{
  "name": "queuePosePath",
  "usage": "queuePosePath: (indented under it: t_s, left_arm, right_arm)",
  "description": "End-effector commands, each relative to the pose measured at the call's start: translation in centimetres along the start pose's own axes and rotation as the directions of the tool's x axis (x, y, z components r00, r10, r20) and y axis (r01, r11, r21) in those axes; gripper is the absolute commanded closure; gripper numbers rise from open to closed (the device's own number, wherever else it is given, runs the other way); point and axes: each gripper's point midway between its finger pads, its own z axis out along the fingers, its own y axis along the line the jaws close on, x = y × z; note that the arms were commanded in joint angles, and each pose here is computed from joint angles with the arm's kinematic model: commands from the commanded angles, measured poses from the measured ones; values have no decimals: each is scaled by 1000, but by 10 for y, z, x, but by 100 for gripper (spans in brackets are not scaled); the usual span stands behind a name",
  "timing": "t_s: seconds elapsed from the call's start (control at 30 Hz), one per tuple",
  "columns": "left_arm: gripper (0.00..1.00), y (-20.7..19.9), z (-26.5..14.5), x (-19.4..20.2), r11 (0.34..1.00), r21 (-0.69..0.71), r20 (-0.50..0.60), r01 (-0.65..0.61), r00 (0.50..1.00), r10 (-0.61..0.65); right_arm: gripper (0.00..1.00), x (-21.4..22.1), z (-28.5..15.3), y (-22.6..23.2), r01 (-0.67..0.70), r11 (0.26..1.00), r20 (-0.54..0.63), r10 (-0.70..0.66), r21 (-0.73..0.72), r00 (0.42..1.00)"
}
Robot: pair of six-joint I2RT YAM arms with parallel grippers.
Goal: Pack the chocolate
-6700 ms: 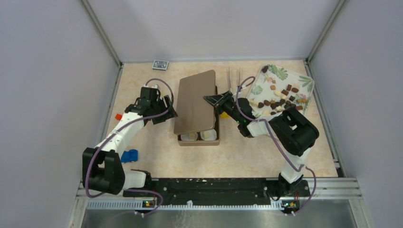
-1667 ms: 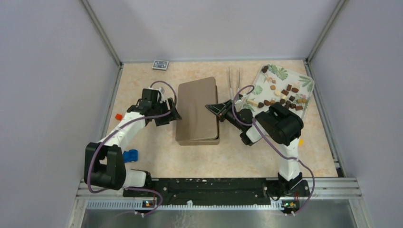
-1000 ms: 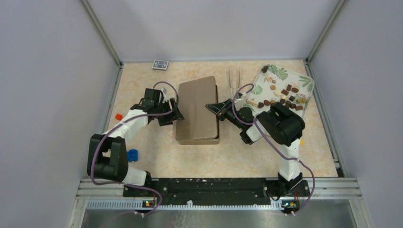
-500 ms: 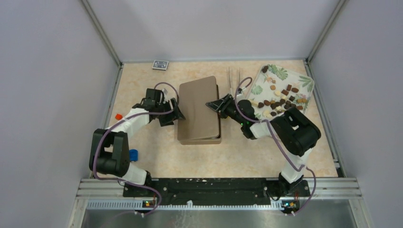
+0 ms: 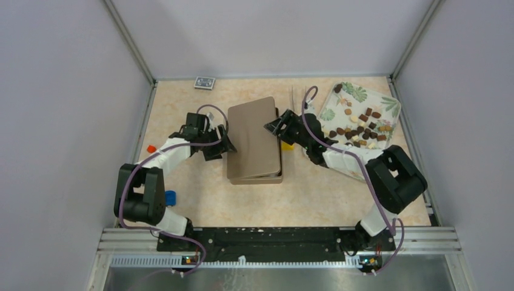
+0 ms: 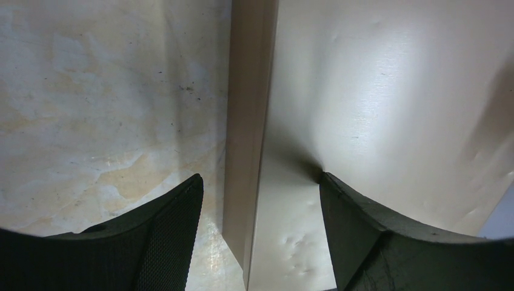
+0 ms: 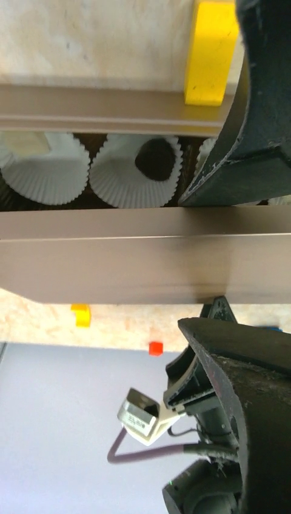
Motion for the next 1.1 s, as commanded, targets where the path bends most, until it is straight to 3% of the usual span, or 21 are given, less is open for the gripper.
queuePosePath:
  t_s: [0.0, 0.4, 0.9, 1.07]
  left_arm:
    - [25, 0, 5, -2, 1000, 5, -4, -15, 1000, 15]
    - [24, -13, 3, -6, 998, 21, 13, -54, 998, 54]
    - [25, -30, 19, -18, 996, 56, -10, -71, 997, 72]
    - [27, -38, 16, -21, 995, 72, 10, -75, 997, 74]
  right_arm:
    - [36, -28, -14, 15, 90, 993, 90, -97, 76, 991]
    - [35, -35, -33, 0, 158, 974, 126, -179, 164, 976]
    - [36, 4, -30, -39, 223, 950, -44, -219, 219, 975]
    - [56, 11, -33, -56, 231, 936, -71, -220, 265, 973]
